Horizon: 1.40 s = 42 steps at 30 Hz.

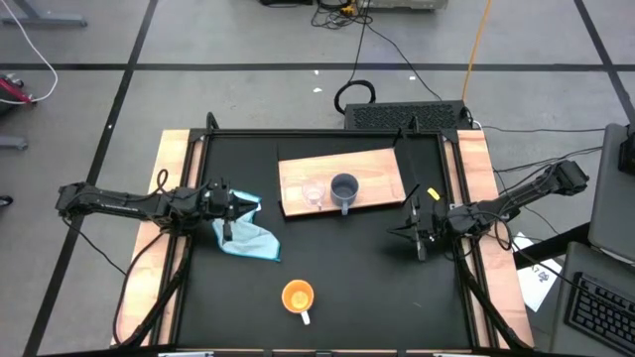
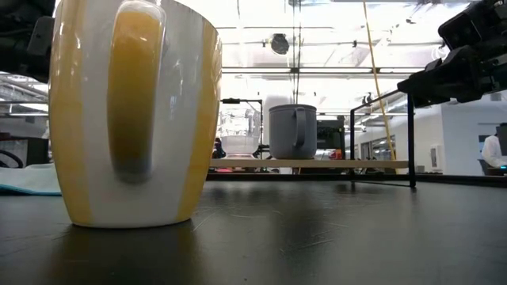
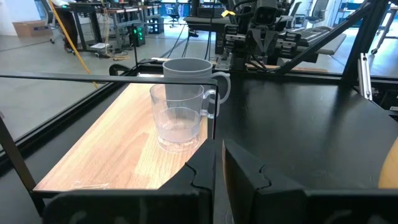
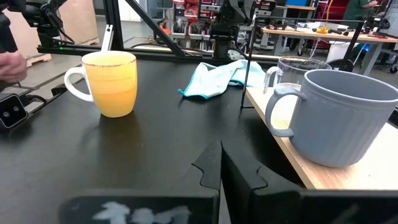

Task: Stack small to large cups/mugs on shelf
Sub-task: Put the yellow mug on the shelf

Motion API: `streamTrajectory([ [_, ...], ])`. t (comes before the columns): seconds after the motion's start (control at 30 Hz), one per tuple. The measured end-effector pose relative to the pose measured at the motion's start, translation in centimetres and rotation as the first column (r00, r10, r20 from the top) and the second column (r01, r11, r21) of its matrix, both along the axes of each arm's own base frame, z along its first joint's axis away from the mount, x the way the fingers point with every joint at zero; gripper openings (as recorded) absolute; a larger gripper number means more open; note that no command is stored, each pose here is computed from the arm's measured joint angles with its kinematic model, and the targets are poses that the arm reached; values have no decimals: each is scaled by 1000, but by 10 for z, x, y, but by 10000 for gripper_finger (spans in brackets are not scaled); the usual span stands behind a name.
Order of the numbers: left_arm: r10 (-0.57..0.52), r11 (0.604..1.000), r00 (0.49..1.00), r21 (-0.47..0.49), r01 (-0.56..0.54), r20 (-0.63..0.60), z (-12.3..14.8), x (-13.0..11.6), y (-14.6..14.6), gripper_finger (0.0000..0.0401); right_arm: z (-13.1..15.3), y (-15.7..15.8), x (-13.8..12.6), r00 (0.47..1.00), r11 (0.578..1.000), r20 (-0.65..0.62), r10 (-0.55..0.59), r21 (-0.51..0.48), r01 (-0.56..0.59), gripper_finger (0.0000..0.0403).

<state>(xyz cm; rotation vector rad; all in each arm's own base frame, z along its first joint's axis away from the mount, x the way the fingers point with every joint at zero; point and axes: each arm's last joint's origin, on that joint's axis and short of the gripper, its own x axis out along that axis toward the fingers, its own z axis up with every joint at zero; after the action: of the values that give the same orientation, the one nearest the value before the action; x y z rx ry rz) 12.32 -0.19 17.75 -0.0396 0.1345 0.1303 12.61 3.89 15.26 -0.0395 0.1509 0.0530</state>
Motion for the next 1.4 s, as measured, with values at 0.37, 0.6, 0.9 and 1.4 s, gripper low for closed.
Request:
streamTrajectory([
  [0.37, 2, 1000, 999, -18, -1, 46, 4, 1, 0, 33, 0, 0, 0, 1000, 1000, 5, -1, 6, 1, 0],
  [0.6, 8, 999, 994, -52, -2, 113, 10, 1, 0, 33, 0, 0, 0, 1000, 1000, 0, -4, 27, 4, 0],
  [0.9, 8, 998, 993, -56, -1, 121, 11, 1, 0, 33, 0, 0, 0, 1000, 1000, -3, 0, -2, 0, 0],
  [1.4, 9, 998, 986, -67, 3, 168, 16, 1, 0, 33, 0, 0, 0, 1000, 1000, -3, 0, 0, 0, 0],
])
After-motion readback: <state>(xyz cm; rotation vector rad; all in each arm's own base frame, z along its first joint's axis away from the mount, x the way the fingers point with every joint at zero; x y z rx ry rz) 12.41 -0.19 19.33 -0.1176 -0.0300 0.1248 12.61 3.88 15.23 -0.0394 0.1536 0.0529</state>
